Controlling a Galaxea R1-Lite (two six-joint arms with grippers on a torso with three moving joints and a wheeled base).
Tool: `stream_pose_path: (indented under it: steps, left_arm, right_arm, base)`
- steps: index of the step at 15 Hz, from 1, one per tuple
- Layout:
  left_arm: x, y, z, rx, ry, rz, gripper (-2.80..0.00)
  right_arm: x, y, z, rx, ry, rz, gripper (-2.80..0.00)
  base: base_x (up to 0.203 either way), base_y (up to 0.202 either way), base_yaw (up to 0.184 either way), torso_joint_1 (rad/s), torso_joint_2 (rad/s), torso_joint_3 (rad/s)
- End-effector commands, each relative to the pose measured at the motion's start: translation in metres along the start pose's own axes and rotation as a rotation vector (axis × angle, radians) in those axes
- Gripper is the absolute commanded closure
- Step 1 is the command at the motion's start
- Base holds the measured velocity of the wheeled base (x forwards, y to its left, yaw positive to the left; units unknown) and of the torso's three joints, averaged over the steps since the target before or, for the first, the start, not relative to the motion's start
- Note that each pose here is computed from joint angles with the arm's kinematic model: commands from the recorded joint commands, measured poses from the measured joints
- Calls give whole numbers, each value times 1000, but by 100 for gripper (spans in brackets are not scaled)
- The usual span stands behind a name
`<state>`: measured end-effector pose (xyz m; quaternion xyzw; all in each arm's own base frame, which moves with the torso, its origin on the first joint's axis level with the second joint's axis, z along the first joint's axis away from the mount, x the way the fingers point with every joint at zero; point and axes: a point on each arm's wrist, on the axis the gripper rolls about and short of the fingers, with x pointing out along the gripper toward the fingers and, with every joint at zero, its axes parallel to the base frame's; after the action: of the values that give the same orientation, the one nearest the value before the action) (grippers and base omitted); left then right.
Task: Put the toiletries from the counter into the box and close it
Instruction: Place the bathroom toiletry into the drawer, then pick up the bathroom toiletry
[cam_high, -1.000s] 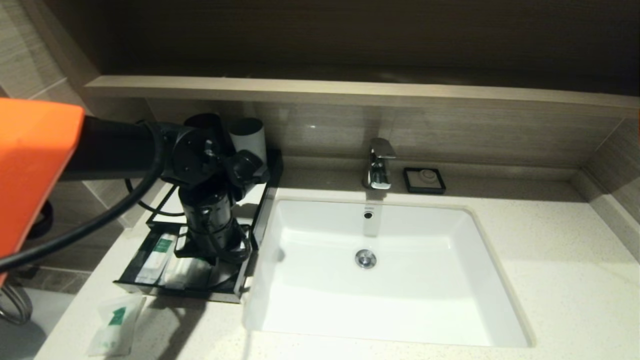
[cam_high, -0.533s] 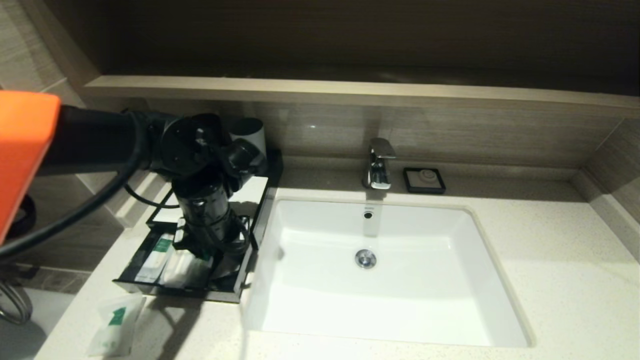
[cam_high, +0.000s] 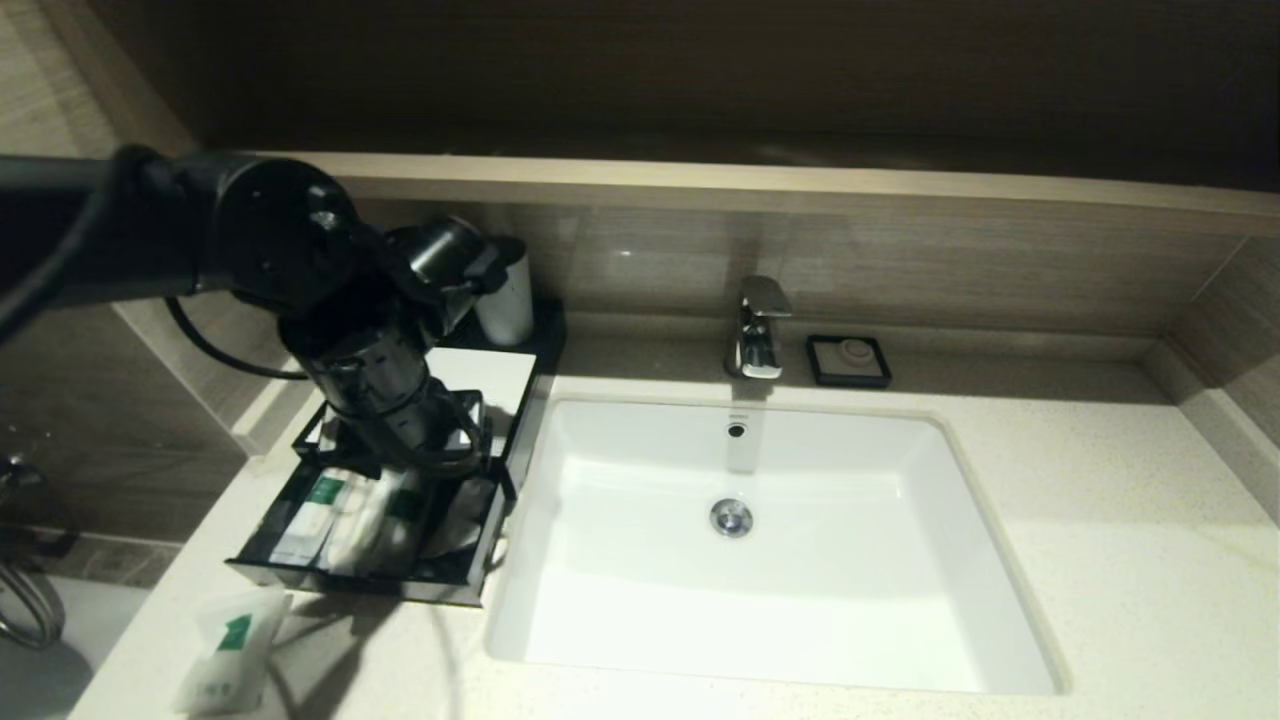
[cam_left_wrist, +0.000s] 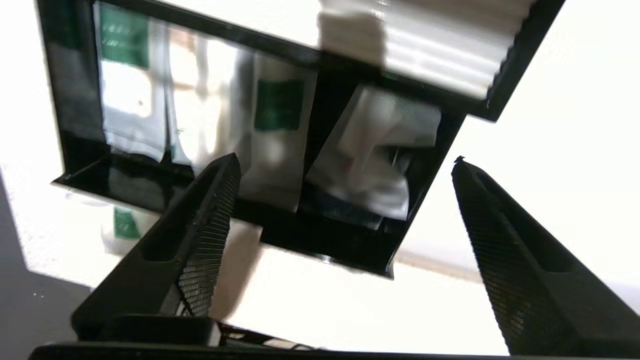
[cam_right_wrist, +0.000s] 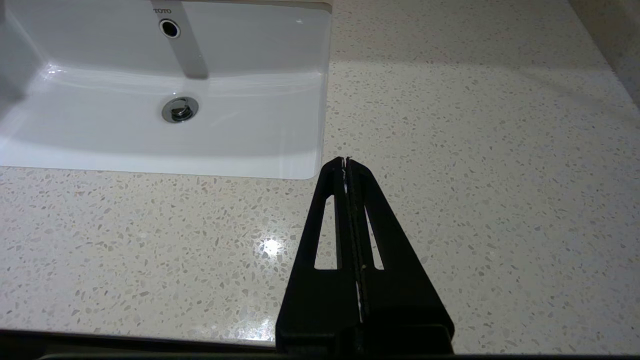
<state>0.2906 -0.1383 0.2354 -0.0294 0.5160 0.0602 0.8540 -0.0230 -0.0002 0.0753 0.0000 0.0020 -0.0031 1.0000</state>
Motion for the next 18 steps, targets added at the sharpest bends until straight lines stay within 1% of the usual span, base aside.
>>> stream_pose_path:
  steps: [1,4,5,8,11,13,14,16,18]
  left_arm:
    - [-26,15,-11,-8,-19,-25,-280]
    - [-36,41,-31,-3,18,-35,-280]
    - [-38,51,-37,0,26,-35,0]
    - [-41,76,-57,15,21,-47,0]
    - [-44,106,-80,37,-37,-35,0]
    - [-41,128,-88,36,-76,-20,0]
    - [-39,137,-90,34,-88,-33,0]
    - [-31,151,-95,37,-77,-75,0]
    - [-23,154,-97,38,-84,-109,0]
  right_arm:
    - [0,0,0,0,1,0,0]
    - [0,0,0,0,1,0,0]
    - [0,0,0,0,1,0,0]
    - [0,0,0,0,1,0,0]
    - [0,0,0,0,1,0,0]
    - [0,0,0,0,1,0,0]
    - [0,0,0,0,1,0,0]
    - [0,0,0,0,1,0,0]
    - [0,0,0,0,1,0,0]
  base:
    - [0,0,0,0,0,0]
    - [0,0,0,0,0,0]
    - [0,0,0,0,0,0]
    - [0,0,0,0,0,0]
    - [0,0,0,0,0,0]
    - [0,0,0,0,0,0]
    - [0,0,0,0,0,0]
    - [0,0,0,0,0,0]
    - [0,0,0,0,0,0]
